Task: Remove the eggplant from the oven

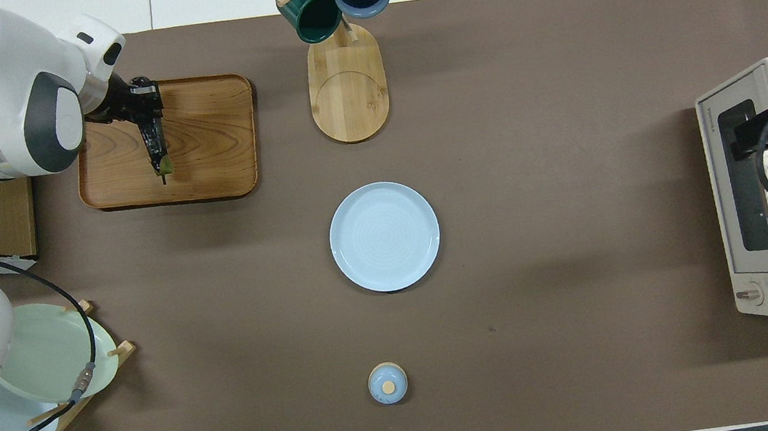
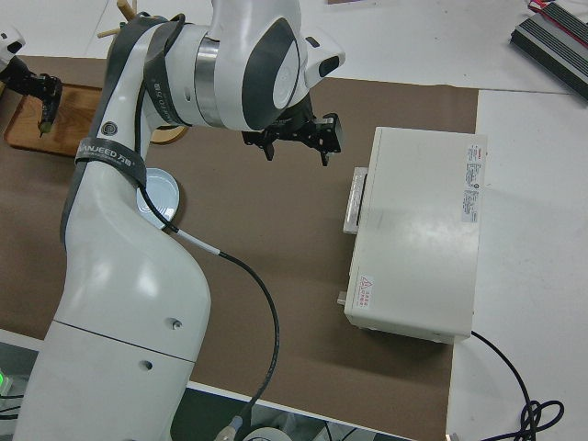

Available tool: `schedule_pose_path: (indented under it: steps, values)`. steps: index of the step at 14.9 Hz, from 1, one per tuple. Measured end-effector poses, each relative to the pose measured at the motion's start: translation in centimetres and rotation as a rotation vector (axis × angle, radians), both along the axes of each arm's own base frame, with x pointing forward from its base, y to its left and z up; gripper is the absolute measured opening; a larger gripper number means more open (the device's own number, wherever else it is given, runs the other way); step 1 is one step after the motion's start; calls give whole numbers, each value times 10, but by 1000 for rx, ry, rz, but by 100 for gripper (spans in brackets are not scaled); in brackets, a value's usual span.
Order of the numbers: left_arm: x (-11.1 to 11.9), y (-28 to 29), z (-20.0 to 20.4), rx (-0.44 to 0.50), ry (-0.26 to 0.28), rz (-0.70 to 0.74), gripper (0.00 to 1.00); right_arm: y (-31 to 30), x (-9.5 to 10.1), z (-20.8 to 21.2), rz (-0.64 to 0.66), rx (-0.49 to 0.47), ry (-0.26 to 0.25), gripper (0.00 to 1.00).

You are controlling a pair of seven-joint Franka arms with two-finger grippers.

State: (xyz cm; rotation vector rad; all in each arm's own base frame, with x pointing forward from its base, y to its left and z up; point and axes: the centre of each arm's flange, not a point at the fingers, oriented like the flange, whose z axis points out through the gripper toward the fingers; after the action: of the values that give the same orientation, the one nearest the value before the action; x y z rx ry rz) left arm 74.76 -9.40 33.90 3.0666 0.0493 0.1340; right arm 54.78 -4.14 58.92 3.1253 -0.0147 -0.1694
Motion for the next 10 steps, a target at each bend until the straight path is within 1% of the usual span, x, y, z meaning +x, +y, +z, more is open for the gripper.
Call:
schedule_pose_path:
  steps: [3,5,6,8,10]
  values:
    - [-2,0,5,2,9,-1,74,0,0,0,0,0,0,100]
    - [-3,2,25,4,-4,1,95,0,0,0,0,0,0,100]
    - [-5,7,44,5,-9,7,100,0,0,0,0,0,0,100]
    - [-18,20,97,-2,-6,29,100,0,0,0,0,0,0,100]
    - [-39,31,155,4,0,47,100,0,0,0,0,0,0,100]
